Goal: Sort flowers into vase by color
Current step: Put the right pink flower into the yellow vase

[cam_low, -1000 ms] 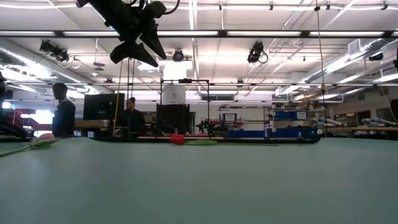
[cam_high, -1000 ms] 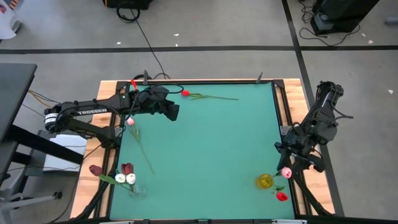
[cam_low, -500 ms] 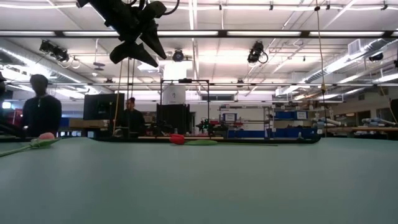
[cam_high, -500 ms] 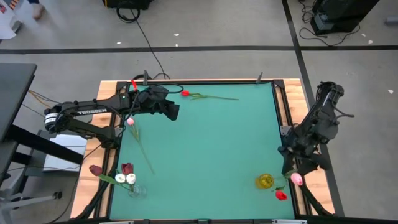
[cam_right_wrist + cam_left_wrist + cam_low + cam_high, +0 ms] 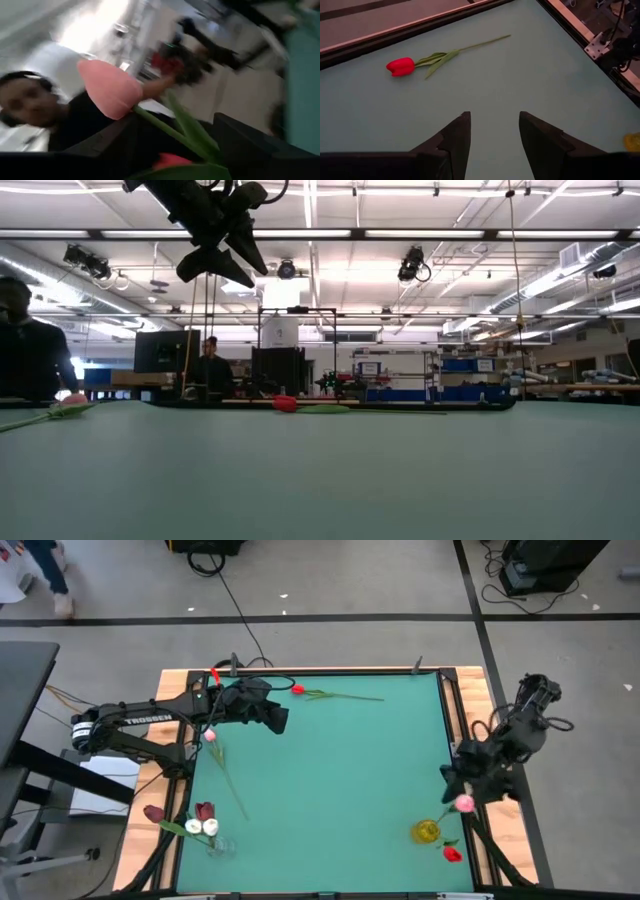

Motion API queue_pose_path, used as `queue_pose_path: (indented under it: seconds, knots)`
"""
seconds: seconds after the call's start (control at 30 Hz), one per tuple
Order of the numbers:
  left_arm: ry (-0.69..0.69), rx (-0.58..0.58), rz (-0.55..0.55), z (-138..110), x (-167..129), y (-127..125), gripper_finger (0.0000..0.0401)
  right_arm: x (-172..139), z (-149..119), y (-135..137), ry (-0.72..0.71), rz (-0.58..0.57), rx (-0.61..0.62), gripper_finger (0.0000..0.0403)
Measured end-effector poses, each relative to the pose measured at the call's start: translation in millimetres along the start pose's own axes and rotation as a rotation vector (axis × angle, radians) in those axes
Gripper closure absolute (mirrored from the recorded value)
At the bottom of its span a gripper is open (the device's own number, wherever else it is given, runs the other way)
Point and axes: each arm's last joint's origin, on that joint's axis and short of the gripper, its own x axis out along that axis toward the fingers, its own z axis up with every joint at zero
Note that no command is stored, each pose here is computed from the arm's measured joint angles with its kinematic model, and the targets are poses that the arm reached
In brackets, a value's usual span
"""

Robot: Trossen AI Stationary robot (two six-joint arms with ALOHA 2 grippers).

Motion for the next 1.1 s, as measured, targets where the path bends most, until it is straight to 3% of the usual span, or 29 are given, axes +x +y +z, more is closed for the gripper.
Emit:
queue_pose_path:
  seconds: [0.23, 0.37, 0.47, 0.53, 0.57, 0.73, 0.87, 1.1]
  knots:
    - [-0.006, 0.019, -0.003, 1, 0, 0, 0.0229, 5, -1, -10, -0.049, -0.137, -0.085, 0.0133]
    - [-0.031, 0.017, -0.039, 3, 0, -4, 0.0229, 14, -15, -20, 0.185, -0.143, -0.100, 0.0133]
    - [-0.074, 0.038, -0.125, 6, -2, -13, 0.0229, 19, -17, -16, 0.221, -0.061, -0.078, 0.0133]
    - [-0.143, 0.072, -0.219, 9, -1, -26, 0.0229, 21, -11, -8, 0.167, 0.022, -0.127, 0.0132]
    - [-0.195, 0.103, -0.276, 12, -1, -35, 0.0229, 22, -9, -8, 0.139, 0.011, -0.151, 0.0132]
    - [-0.382, 0.271, -0.460, 11, 10, -72, 0.0229, 20, 1, -16, -0.056, -0.151, -0.193, 0.0135]
    - [-0.412, 0.334, -0.523, 0, 27, -98, 0.0226, 19, 6, -21, -0.115, -0.217, -0.176, 0.0136]
    - [-0.403, 0.465, -0.631, -7, 57, -164, 0.0192, 19, 5, -22, -0.098, -0.205, -0.115, 0.0136]
